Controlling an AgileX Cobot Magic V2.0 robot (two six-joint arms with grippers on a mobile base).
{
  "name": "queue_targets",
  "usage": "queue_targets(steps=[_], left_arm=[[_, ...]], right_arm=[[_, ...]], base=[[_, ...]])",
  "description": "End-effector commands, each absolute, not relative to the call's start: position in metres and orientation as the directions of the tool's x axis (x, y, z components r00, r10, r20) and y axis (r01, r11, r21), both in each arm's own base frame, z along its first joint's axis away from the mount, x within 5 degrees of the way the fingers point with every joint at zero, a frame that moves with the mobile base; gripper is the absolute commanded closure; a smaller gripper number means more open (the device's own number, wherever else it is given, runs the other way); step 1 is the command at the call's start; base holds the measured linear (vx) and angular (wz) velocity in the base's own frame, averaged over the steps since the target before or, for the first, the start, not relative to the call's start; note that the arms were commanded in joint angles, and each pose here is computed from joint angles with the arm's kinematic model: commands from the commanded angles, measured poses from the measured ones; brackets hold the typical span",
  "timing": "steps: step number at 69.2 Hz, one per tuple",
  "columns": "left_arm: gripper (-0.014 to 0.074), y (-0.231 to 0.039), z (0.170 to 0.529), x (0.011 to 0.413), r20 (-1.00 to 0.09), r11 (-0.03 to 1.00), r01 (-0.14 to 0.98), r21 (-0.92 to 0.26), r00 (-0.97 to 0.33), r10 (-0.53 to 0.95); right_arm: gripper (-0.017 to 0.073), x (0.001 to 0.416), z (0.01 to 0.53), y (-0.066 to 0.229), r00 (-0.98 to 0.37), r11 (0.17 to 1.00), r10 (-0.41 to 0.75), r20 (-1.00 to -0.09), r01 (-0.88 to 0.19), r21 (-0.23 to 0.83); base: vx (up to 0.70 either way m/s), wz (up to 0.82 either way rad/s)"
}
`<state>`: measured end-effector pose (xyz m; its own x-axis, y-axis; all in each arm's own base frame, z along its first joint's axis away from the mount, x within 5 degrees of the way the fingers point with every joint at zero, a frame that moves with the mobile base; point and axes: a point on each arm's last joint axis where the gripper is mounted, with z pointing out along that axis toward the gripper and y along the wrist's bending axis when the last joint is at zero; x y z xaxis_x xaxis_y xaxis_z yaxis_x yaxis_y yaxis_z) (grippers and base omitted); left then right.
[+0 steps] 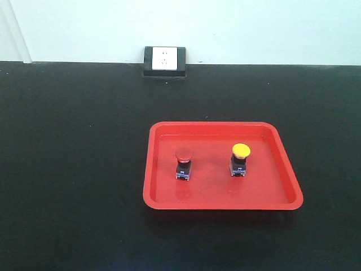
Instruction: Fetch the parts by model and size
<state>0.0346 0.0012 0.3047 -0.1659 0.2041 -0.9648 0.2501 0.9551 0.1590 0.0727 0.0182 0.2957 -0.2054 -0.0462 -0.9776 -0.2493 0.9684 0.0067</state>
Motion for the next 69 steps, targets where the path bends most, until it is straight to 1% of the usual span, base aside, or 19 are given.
queue_targets(steps=[1, 36, 42, 47, 59, 69], left_arm=[[0.06, 0.0, 0.318, 0.035, -0.979, 0.956, 0.249, 0.157, -0.087, 0.183], [0.06, 0.0, 0.318, 0.035, -0.98, 0.956, 0.249, 0.155, -0.085, 0.181], [0.06, -0.002, 0.319, 0.034, -0.988, 0.964, 0.246, 0.102, -0.087, 0.127], [0.06, -0.003, 0.319, 0.034, -0.991, 0.973, 0.223, 0.065, -0.1, 0.089], [0.06, -0.003, 0.321, 0.033, -0.989, 0.983, 0.142, 0.113, -0.075, 0.124], [0.06, -0.003, 0.308, 0.037, -0.996, 0.994, 0.078, 0.078, -0.031, 0.081]], right_arm=[[0.0568, 0.074, 0.31, 0.019, -0.119, 0.968, -0.029, -0.992, -0.251, 0.001], [0.0568, 0.074, 0.31, 0.019, -0.119, 0.968, -0.029, -0.992, -0.251, 0.001], [0.0568, 0.074, 0.31, 0.019, -0.119, 0.968, -0.029, -0.992, -0.251, 0.001], [0.0568, 0.074, 0.31, 0.019, -0.119, 0.968, -0.029, -0.992, -0.251, 0.001], [0.0568, 0.074, 0.31, 0.019, -0.119, 0.968, -0.029, -0.992, -0.251, 0.001], [0.0568, 0.074, 0.31, 0.019, -0.119, 0.968, -0.029, -0.992, -0.251, 0.001]], base=[[0.0, 0.0], [0.0, 0.0], [0.0, 0.0], [0.0, 0.0], [0.0, 0.0], [0.0, 0.0]])
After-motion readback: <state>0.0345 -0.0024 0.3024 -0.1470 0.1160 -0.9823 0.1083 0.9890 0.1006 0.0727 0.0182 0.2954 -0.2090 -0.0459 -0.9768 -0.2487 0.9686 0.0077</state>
